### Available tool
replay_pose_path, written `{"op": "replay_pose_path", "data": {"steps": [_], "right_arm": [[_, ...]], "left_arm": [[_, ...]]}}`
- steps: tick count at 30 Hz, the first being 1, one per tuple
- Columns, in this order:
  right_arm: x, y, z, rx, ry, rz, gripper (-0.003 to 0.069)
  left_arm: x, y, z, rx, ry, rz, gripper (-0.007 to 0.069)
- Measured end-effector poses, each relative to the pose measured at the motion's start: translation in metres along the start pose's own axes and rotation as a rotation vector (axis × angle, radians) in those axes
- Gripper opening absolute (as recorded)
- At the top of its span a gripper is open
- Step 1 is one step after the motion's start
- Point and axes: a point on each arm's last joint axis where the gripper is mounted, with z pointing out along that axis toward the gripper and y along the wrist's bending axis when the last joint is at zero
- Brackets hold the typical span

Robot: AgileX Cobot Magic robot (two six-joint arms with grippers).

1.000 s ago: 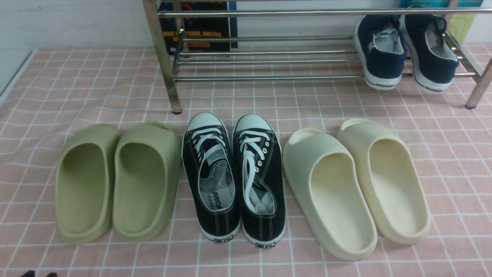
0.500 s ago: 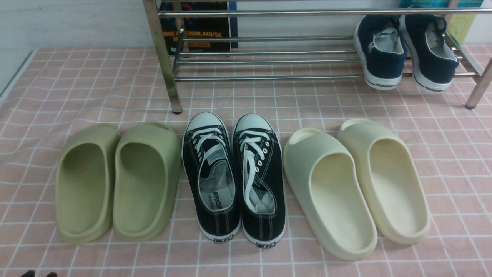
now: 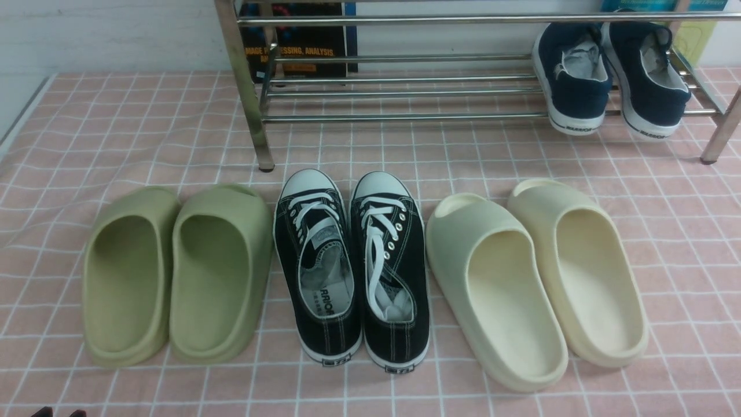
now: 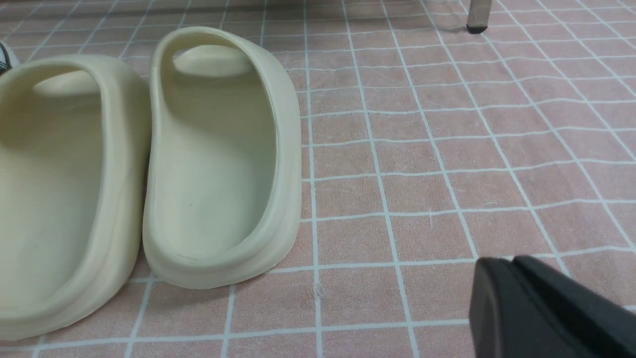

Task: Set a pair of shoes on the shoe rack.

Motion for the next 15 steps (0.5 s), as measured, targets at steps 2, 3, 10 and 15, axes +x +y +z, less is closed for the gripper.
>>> {"op": "replay_pose_path", "data": {"steps": [2,3,10,15], "right_arm": [[0.0000,0.0000,0.0000,0.000,0.000,0.000,0.0039],[0.0000,0.0000,0.0000,0.000,0.000,0.000,0.0039],[0.0000,0.0000,0.0000,0.000,0.000,0.000,0.0049],[0.0000,0.0000,0.0000,0.000,0.000,0.000,0.0054]], "left_arm": [[0.0000,0.0000,0.0000,0.000,0.000,0.000,0.0239],[0.0000,0.0000,0.0000,0.000,0.000,0.000,0.0239],[0.0000,0.0000,0.0000,0.000,0.000,0.000,0.0239],[0.0000,0.0000,0.0000,0.000,0.000,0.000,0.0239]]}}
